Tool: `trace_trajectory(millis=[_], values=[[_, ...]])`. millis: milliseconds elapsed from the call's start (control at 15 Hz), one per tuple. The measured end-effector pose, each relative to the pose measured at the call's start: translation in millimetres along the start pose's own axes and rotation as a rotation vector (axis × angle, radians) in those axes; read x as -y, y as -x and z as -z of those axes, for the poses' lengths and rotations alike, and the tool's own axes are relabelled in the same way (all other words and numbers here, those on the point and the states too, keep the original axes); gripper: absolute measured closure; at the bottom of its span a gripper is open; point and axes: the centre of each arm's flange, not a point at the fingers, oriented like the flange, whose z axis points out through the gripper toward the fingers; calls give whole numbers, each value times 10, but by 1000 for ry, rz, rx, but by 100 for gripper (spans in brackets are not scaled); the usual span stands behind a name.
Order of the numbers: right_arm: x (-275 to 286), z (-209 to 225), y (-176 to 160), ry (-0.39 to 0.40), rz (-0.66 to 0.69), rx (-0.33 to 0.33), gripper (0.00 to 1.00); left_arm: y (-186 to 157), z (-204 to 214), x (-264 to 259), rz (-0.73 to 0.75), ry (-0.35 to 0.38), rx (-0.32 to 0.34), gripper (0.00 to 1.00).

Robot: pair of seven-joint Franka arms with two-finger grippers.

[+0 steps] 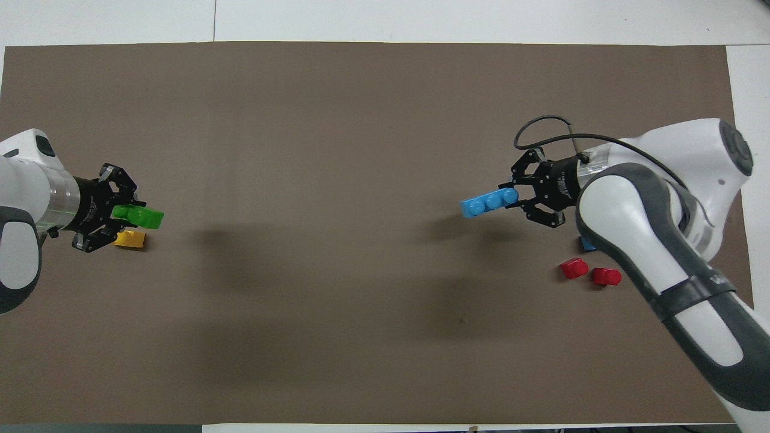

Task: Remove green block with left arm and hold with right
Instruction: 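Carry the green brick outward while the right gripper carries the blue brick outward, then lower and release the green brick while the right gripper releases blue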

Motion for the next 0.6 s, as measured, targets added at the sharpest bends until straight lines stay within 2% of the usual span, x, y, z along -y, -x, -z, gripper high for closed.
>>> trace_trajectory(millis=[600], values=[[-202,-181,-696,30,-71,6,65,-272,-623,-186,-19,47,-41,65]])
